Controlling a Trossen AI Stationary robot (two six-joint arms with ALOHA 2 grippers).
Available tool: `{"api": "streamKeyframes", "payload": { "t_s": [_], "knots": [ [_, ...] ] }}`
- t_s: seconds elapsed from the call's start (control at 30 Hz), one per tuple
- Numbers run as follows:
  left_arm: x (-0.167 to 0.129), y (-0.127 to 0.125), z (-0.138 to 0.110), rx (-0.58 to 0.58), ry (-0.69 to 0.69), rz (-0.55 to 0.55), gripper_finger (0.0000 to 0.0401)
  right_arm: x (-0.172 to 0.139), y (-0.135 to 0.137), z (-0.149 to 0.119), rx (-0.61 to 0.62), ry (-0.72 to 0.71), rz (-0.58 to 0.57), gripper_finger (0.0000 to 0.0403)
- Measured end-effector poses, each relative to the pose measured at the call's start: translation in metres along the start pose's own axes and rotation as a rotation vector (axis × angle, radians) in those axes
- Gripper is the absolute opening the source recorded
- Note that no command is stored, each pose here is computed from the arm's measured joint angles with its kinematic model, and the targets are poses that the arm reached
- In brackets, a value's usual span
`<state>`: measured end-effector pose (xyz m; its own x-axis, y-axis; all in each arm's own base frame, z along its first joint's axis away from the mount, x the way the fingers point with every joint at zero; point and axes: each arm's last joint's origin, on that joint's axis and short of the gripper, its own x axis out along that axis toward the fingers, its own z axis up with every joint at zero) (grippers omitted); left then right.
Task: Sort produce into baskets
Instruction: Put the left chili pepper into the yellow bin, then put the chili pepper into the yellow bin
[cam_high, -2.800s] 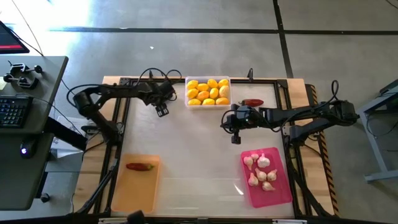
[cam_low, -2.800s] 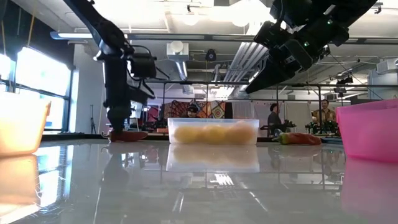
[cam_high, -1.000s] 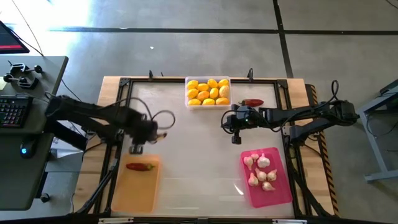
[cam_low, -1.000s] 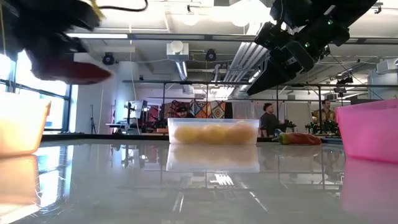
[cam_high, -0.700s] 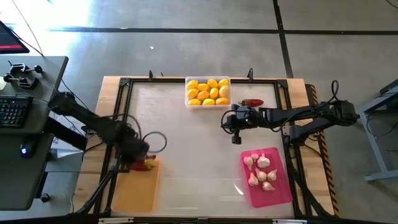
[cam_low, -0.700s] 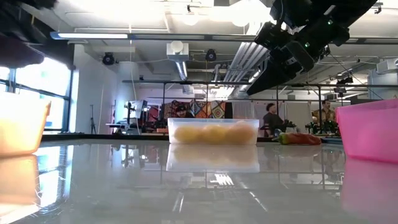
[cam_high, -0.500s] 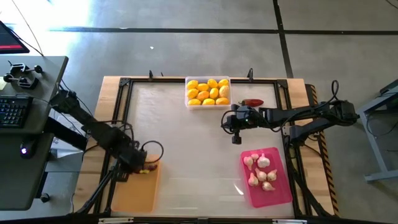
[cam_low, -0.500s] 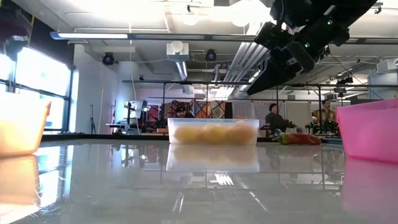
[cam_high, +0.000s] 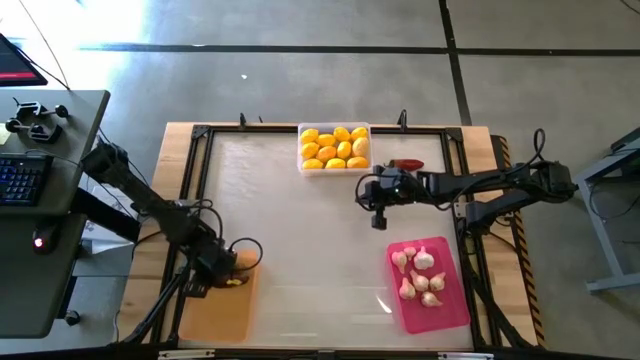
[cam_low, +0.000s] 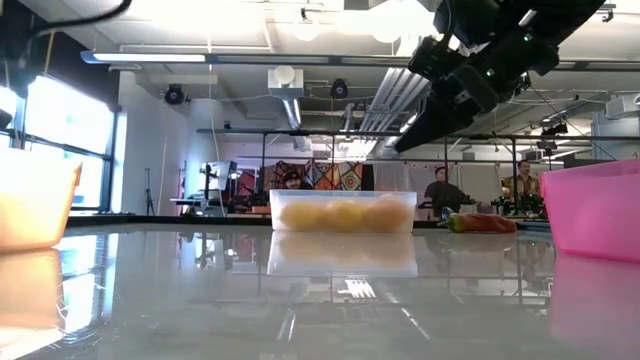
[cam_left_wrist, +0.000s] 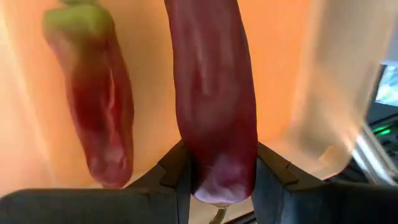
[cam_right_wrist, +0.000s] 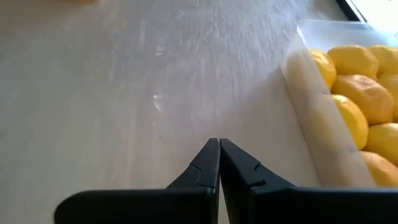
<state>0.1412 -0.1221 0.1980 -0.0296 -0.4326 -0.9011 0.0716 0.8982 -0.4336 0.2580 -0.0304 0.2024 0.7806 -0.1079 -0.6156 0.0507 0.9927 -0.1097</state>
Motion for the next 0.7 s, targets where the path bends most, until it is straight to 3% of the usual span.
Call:
{"api": "streamKeyframes", "payload": {
  "t_s": [0.23, 0.7],
  "knots": [
    [0.01, 0.01, -0.007, -0.03, 0.044, 0.024, 0.0101, 0.0, -0.006, 0.0, 0.004, -0.004, -0.019, 0.0],
    [0.015, 0.023, -0.016, -0.183, 0.094, 0.126, 0.0179, 0.0, -0.005, -0.001, 0.008, 0.001, 0.01, 0.0]
  ]
}}
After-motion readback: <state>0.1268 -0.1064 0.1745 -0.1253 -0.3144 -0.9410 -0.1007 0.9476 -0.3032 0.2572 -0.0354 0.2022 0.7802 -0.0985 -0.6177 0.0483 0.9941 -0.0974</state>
